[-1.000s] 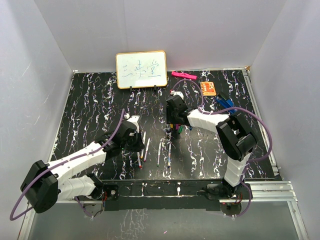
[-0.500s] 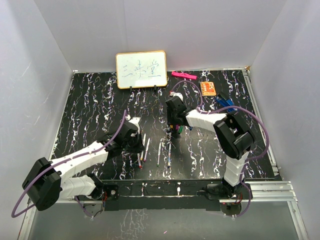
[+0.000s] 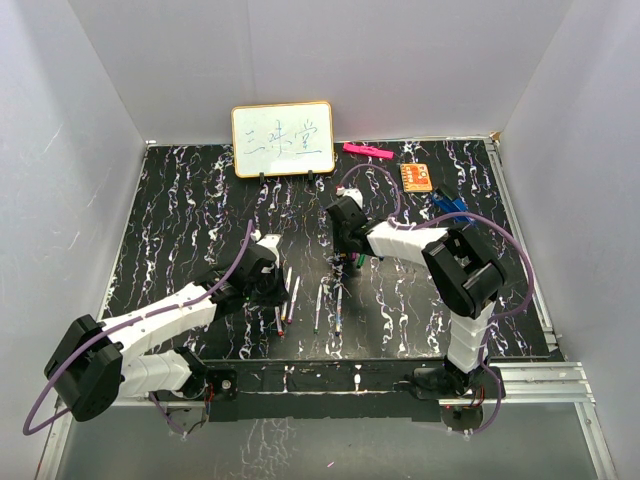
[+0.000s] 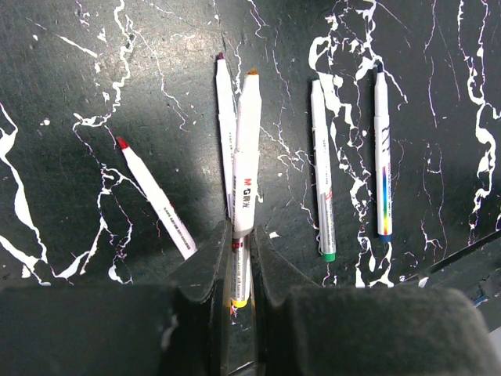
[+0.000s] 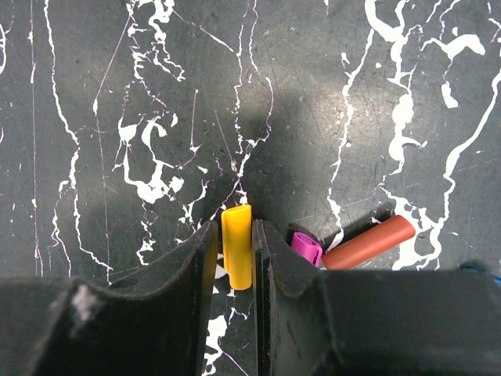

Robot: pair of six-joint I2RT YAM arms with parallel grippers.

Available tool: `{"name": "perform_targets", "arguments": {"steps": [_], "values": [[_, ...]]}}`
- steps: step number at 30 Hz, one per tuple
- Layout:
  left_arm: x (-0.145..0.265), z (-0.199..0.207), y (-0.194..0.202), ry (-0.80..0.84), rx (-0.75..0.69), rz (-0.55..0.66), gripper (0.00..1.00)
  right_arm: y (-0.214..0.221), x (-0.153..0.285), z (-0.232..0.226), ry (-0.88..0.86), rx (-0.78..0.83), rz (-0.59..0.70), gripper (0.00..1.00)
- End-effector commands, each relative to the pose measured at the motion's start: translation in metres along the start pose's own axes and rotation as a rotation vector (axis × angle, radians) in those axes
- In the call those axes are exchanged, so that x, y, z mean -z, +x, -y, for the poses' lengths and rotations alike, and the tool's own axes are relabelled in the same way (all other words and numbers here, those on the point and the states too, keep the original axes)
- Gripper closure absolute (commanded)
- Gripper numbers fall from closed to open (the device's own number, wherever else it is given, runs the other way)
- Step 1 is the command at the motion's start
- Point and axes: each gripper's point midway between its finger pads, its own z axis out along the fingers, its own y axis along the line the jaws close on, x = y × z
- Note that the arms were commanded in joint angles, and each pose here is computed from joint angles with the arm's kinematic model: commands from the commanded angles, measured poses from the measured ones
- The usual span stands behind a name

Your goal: Insert the pens into the pen caps

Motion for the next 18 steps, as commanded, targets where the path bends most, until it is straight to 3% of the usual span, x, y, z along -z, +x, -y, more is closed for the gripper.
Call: {"name": "perform_targets", "arguments": {"steps": [1, 13, 18], "values": [[-0.001, -0.002, 0.004, -0.007, -0.001, -0.005, 1.00, 0.007, -0.004, 0.005, 0.069, 0.006, -0.008, 0.78], [0.002, -0.004, 0.002, -0.015, 0.000, 0.009, 1.00, 0.048, -0.007, 0.014, 0.131, 0.018, -0.099, 0.73], [0.003, -0.006, 0.003, -0.020, 0.000, 0.008, 1.00, 0.052, -0.005, 0.019, 0.159, 0.013, -0.113, 0.80]]}}
